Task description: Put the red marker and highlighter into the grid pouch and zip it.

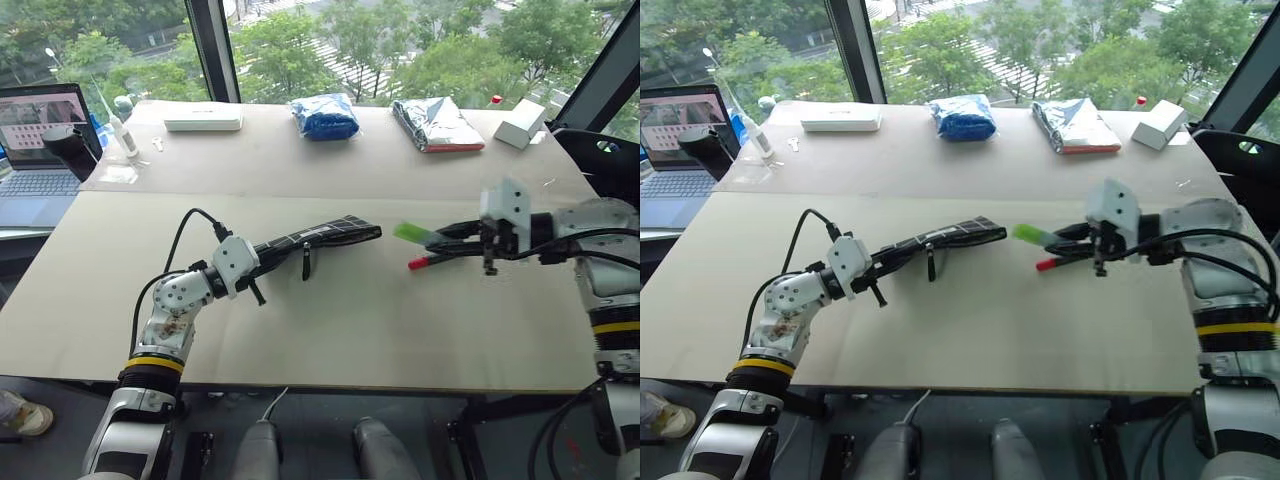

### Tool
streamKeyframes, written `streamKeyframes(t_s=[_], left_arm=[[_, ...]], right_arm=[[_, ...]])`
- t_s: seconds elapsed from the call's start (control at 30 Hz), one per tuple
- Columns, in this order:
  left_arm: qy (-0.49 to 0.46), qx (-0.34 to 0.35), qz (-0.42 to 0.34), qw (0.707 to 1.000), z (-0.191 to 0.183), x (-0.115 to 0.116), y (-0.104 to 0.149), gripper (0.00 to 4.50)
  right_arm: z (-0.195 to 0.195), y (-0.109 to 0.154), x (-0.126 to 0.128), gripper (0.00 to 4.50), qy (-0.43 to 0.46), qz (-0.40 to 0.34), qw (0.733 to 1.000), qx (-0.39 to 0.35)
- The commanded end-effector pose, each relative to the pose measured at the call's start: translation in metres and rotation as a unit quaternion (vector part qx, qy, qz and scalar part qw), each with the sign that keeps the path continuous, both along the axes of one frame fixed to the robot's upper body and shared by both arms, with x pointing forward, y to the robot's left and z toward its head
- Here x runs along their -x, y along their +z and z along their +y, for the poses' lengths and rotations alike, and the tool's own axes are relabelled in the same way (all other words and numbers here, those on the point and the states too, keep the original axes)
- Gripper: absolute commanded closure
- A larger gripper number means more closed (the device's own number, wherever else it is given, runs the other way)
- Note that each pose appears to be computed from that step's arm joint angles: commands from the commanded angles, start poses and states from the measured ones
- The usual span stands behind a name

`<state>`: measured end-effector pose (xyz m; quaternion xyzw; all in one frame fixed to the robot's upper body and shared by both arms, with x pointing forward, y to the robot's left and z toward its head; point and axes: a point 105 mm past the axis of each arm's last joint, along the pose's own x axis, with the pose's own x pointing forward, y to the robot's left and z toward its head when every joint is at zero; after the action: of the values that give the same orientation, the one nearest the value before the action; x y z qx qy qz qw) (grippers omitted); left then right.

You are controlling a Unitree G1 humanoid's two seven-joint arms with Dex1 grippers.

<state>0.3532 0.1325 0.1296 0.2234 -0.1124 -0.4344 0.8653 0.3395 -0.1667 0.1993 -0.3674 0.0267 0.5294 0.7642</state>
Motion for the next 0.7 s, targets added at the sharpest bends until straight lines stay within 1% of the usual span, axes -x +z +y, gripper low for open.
streamKeyframes(t_s=[0.03,0.1,0.3,0.53,0.7], left_arm=[[-0.004,0.012,-0.017,1.0,-0.001,-0.001,0.011,4.5],[-0.005,0.012,-0.017,1.0,-0.001,-0.002,0.011,4.5],[-0.008,0.011,-0.015,1.0,-0.002,-0.002,0.011,4.5],[-0.01,0.01,-0.016,1.0,-0.002,-0.003,0.011,4.5],[-0.013,0.009,-0.015,1.0,-0.004,-0.002,0.01,4.5]], right_arm=[[0.029,0.0,0.001,4.09,0.014,-0.08,0.997,0.019],[0.039,-0.004,-0.001,4.09,0.015,-0.105,0.994,0.027],[0.049,-0.014,-0.007,4.09,0.008,-0.137,0.989,0.05],[0.044,-0.01,-0.015,4.09,-0.009,-0.154,0.986,0.056],[0.042,-0.011,-0.026,4.09,-0.022,-0.17,0.982,0.08]])
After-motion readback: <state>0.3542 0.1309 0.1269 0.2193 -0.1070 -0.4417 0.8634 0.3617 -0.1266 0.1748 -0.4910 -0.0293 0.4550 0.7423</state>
